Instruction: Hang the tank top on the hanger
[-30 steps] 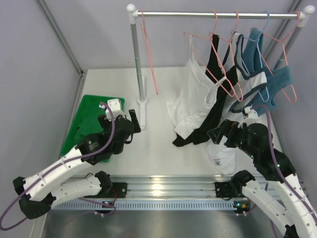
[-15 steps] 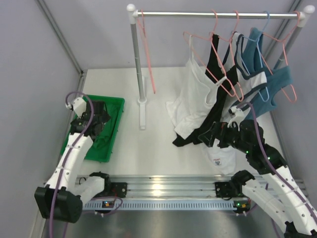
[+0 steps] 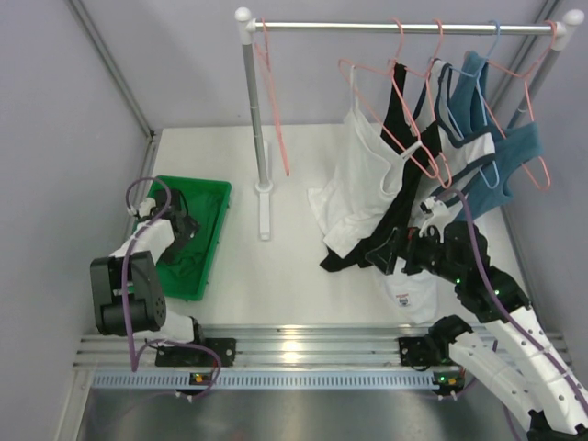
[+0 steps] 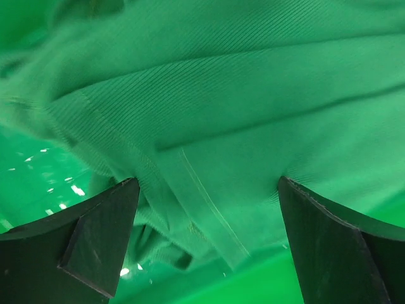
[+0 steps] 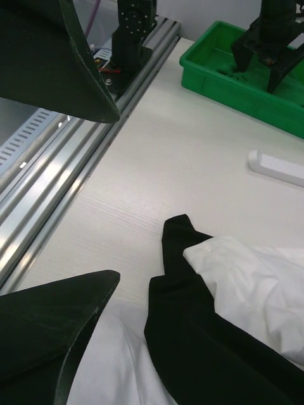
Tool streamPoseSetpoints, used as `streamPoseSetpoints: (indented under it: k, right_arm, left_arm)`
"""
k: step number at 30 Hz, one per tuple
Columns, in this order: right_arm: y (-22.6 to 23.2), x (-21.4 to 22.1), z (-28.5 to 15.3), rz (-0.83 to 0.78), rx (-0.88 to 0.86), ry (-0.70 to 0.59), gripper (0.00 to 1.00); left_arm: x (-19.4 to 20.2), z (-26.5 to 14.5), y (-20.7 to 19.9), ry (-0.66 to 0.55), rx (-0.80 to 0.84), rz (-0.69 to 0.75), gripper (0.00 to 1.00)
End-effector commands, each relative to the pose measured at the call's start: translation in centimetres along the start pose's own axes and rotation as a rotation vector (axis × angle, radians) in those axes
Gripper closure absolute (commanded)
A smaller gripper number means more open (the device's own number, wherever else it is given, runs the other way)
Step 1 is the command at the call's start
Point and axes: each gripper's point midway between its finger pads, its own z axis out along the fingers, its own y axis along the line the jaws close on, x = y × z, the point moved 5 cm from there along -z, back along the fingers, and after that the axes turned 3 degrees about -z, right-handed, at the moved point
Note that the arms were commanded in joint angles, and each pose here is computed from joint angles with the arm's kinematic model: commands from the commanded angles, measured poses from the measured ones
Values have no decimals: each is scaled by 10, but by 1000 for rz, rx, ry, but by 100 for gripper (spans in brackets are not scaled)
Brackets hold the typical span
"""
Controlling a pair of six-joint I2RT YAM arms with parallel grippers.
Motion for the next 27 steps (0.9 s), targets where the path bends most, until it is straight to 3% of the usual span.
streamPoseSetpoints:
  k: [1, 2, 5, 6, 7, 8, 9, 18, 27]
  right_arm:
    - [2, -3, 1, -31, -27, -28, 0]
    - [2, -2, 1, -33, -29, -24, 0]
    - [1, -2, 0, -33, -26, -24, 0]
    - [1, -2, 0, -33, -23, -25, 0]
    - [2, -3, -2, -32, -23, -29, 0]
    - [2, -4, -2, -34, -22, -31, 0]
    - [2, -4, -3, -35, -23, -33, 0]
    - [5, -11, -1, -41, -36, -50, 0]
    - [7, -21, -2, -69, -13, -43, 0]
  left_arm:
    - [0, 15, -11, -15, 66, -36, 5]
    - [3, 20, -12, -8, 74, -37, 8]
    - [10, 25, -11, 16, 74, -35, 45]
    - [10, 23, -11, 20, 79, -32, 73]
    - [7, 19, -13, 15, 93, -29, 86]
    - [4, 13, -15, 19, 107, -27, 96]
    - [1, 5, -17, 28, 117, -18, 100]
    - [-59, -116, -20, -160, 338, 61, 100]
    - [-63, -227, -16, -174, 658, 200, 100]
